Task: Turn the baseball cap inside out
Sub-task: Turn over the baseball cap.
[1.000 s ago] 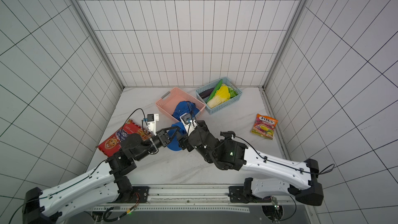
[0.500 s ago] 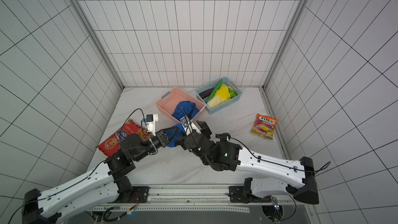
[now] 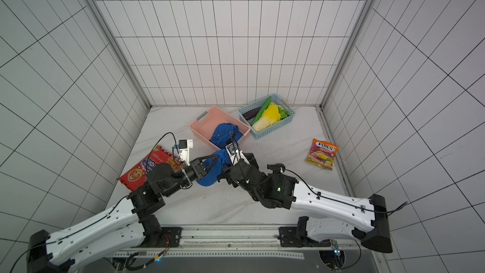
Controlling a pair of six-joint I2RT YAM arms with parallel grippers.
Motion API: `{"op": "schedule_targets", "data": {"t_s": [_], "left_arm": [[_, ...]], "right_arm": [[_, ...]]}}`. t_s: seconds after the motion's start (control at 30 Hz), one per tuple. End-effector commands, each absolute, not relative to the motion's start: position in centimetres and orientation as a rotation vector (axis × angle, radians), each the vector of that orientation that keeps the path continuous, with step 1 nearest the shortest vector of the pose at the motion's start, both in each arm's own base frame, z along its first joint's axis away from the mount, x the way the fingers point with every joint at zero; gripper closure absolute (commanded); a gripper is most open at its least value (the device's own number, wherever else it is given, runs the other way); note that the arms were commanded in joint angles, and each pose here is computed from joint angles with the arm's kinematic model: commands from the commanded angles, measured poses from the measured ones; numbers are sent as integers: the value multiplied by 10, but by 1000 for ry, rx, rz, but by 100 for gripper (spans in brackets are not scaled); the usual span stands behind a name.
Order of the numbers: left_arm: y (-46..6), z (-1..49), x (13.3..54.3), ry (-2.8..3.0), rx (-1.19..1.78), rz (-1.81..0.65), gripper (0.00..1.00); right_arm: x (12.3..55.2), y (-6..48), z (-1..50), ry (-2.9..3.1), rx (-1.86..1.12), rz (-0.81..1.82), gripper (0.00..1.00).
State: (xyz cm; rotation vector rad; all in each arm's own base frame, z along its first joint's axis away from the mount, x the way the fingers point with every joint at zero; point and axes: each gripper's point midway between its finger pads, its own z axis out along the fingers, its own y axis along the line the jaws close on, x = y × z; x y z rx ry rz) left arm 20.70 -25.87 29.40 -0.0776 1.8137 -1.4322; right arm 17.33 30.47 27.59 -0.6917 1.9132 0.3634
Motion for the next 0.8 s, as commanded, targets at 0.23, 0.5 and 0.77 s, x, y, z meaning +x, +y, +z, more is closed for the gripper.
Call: {"op": "schedule_targets", "data": {"t_s": [0.23, 0.5, 0.77], "left_arm": [[-265, 294, 199, 1826, -18, -1468, 100], [-258, 274, 200, 1868, -54, -1424, 100], [-238, 248, 205, 1882, -155, -1347, 100]], "right_arm": [[176, 315, 272, 1956, -730, 441, 62], [173, 325, 270, 2015, -792, 723, 100], [150, 332, 277, 2050, -910, 1069, 100]]}}
